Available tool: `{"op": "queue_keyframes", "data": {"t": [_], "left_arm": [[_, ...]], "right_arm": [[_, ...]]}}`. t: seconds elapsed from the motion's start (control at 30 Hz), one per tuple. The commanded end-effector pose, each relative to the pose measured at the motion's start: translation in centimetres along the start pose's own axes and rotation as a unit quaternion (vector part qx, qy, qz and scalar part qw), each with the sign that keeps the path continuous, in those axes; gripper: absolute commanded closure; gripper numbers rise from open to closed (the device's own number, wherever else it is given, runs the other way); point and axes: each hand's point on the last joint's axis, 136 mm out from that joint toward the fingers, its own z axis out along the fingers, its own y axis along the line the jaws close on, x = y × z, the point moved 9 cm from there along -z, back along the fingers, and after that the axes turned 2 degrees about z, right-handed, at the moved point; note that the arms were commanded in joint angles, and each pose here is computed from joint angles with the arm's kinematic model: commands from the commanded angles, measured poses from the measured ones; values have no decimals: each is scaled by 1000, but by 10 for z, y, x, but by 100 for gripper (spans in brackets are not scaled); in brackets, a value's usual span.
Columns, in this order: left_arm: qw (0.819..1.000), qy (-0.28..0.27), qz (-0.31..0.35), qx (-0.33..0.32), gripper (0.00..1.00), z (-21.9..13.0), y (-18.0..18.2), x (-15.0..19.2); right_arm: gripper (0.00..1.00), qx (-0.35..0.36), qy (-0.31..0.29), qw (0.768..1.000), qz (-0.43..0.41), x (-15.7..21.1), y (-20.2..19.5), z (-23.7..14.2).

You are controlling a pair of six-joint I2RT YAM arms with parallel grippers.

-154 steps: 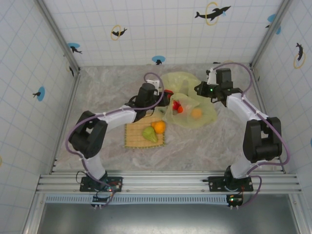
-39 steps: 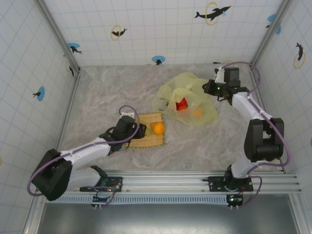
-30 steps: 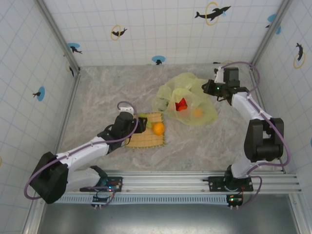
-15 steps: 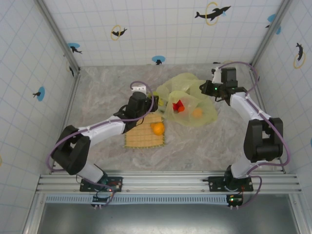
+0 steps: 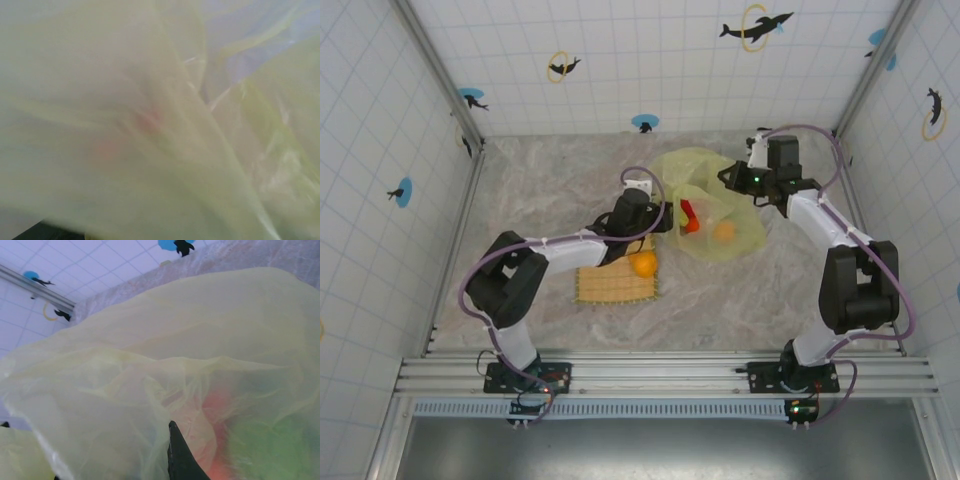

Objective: Place the fruits into the plastic bag

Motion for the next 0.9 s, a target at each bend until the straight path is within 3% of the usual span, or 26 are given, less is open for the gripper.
{"op": "queue_keyframes", "data": {"t": [0.0, 0.47, 0.63, 0.87], "left_arm": [[999, -9, -10, 51, 46, 11, -19, -9], [997, -22, 1, 79, 41, 71, -38, -23], [996, -20, 5, 90, 33, 83, -40, -22], [997, -31, 38, 64, 19, 72, -38, -26]], "right_arm": [[100, -61, -26, 998, -3, -12, 24, -8], [100, -68, -26, 997, -5, -13, 33, -10], [100, -56, -21, 998, -8, -13, 31, -9], [100, -40, -19, 999, -12, -10, 25, -10]]}}
